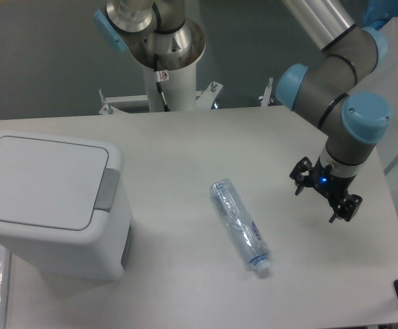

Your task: Open the trash can

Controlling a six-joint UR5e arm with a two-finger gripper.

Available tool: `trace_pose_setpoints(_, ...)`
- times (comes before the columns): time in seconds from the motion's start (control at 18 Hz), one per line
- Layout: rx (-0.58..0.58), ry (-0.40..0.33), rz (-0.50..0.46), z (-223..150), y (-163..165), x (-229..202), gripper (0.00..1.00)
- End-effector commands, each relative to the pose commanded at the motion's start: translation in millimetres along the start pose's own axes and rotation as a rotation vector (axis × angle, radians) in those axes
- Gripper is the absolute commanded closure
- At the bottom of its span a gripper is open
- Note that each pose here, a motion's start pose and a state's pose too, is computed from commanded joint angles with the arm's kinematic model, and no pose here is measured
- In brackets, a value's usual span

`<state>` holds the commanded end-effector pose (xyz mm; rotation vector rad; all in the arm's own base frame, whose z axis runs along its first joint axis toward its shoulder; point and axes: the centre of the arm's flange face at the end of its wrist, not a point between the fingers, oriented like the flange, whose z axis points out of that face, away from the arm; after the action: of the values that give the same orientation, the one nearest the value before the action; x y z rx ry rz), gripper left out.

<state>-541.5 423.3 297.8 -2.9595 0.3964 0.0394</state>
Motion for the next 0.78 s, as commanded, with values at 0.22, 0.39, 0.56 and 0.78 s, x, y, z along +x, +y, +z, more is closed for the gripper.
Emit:
trace_pose_setpoints(0.22,0.07,-0.01,-0.169,-16.6,-54.8,20.1,0.0)
trace_pose_setpoints(0.39,0.129,-0.014,-0.268,-37.5,-86.0,35.2,0.0)
trace_pose_setpoints(0.56,0.207,-0.012,-0.379,-68.5,-124.7,56.2,0.0)
trace_pose_setpoints(0.78,0.282,-0.023,-0.432,-112.1,-158.6,81.8,0.0)
